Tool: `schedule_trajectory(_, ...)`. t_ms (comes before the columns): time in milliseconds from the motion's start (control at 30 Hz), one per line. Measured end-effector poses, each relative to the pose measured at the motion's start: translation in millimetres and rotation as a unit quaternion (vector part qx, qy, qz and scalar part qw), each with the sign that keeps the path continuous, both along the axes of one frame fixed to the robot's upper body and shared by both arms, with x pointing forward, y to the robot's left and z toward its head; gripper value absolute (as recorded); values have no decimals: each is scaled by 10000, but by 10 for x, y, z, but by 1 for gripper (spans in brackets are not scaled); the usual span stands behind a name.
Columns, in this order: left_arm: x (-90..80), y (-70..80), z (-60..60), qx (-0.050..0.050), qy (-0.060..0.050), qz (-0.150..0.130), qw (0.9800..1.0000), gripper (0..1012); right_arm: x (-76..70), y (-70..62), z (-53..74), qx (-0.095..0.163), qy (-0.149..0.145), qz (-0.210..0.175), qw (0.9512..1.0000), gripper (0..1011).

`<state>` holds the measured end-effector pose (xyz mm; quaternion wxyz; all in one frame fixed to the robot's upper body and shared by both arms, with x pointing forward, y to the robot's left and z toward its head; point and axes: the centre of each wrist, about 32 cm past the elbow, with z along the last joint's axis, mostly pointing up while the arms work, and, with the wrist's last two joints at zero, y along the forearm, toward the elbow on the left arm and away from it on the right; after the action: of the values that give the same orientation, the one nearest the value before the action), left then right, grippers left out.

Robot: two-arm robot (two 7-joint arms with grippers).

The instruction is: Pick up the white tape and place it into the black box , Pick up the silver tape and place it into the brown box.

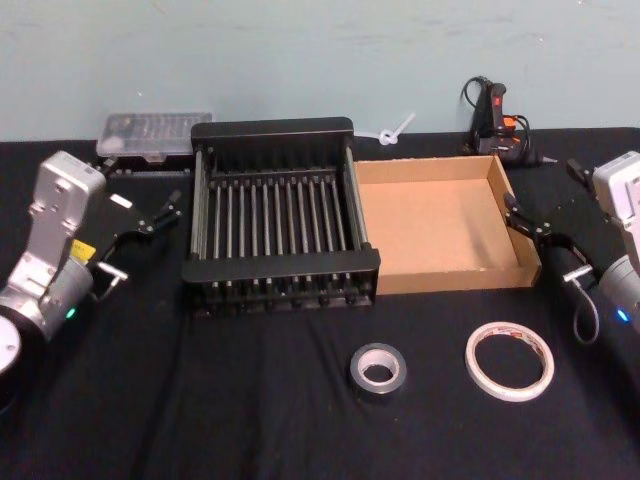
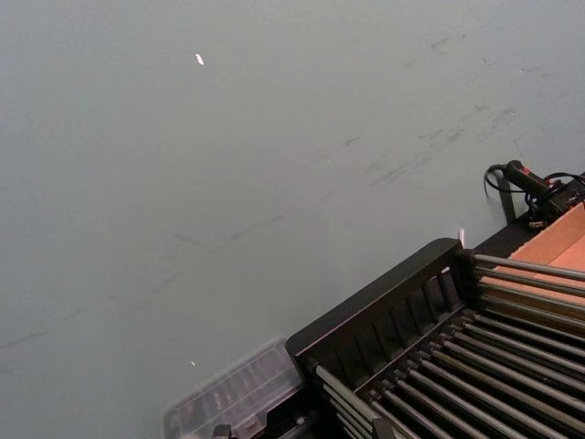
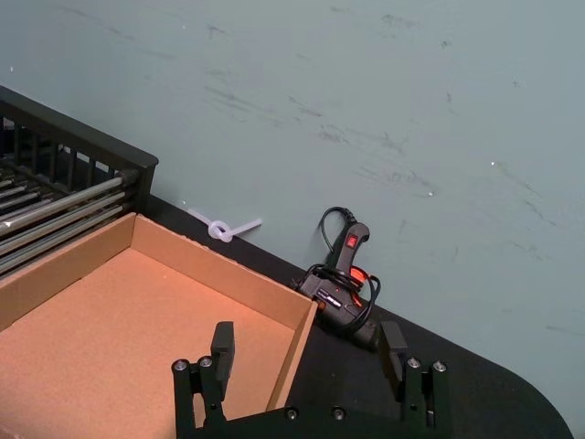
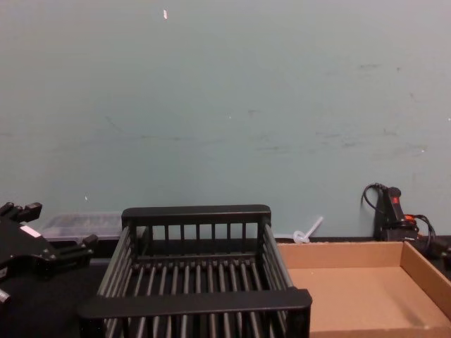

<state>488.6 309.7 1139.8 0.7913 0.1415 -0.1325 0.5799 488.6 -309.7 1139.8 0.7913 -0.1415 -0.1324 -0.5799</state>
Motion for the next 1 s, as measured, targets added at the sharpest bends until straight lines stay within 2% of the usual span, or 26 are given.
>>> schedule_trajectory(1000, 0, 0, 0, 0, 0, 0, 10000, 1001, 0, 0, 0, 0, 0, 0, 10000, 1002)
